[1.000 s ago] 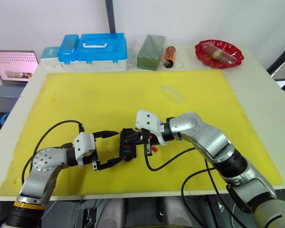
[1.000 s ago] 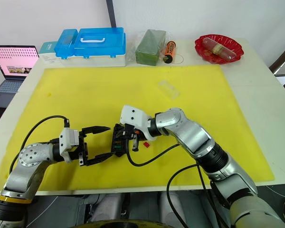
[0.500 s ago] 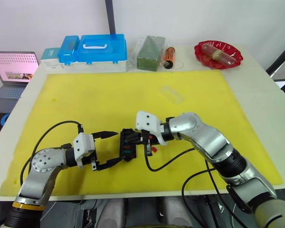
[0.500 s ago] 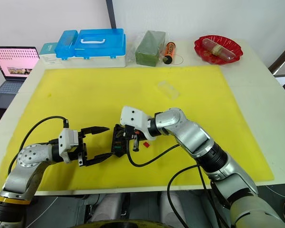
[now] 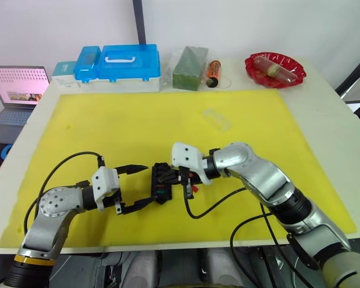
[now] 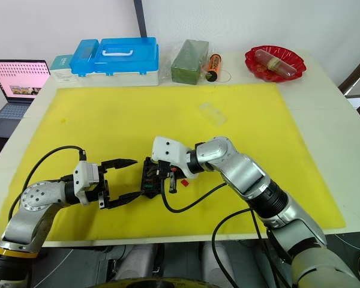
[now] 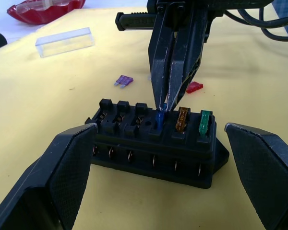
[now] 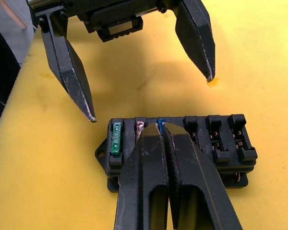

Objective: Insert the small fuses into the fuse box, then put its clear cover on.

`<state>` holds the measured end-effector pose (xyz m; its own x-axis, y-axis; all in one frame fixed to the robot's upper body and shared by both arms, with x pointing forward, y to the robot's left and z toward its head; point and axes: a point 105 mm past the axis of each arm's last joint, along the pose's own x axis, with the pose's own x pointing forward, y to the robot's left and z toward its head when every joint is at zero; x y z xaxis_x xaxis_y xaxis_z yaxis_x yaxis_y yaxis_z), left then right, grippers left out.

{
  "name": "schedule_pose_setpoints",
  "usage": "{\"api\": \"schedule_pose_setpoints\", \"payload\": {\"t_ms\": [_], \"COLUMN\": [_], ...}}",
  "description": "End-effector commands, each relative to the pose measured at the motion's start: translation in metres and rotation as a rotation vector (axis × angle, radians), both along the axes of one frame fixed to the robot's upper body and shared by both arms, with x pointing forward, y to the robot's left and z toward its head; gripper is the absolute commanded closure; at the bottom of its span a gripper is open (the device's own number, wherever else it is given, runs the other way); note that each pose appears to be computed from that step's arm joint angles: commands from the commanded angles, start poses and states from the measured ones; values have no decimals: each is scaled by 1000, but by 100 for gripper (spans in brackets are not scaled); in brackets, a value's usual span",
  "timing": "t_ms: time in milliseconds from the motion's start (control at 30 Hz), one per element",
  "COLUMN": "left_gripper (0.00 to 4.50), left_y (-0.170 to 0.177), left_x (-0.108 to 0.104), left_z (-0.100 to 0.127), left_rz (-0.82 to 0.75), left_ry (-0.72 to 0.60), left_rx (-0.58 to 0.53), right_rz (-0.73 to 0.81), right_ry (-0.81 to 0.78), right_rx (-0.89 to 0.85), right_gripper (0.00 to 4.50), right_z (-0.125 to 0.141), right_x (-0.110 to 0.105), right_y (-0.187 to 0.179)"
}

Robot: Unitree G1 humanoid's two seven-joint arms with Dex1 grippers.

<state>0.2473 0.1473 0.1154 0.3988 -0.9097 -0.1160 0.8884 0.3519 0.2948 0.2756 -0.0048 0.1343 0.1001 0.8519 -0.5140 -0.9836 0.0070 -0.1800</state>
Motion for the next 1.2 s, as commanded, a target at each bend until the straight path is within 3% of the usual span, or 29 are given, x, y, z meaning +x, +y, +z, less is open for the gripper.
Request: {"api": "schedule_pose_setpoints", "payload": {"t_ms": [33, 967, 1200], "left_gripper": [0, 0, 0], "left_y": [1, 7, 9], "left_x": [-1, -5, -5], "left_z": [7, 0, 0], "left_rz": [-2, 22, 28], "left_ry": [-31, -13, -11], "left_rx": [3, 18, 24], "right_rz": [-46, -171, -100], "right_ry": [78, 202, 190], "right_rx": [-94, -173, -227], "right_gripper": [444, 444, 444], "right_z": [-31, -67, -76], "right_x": [0, 4, -6], "right_y": [-8, -20, -24]}}
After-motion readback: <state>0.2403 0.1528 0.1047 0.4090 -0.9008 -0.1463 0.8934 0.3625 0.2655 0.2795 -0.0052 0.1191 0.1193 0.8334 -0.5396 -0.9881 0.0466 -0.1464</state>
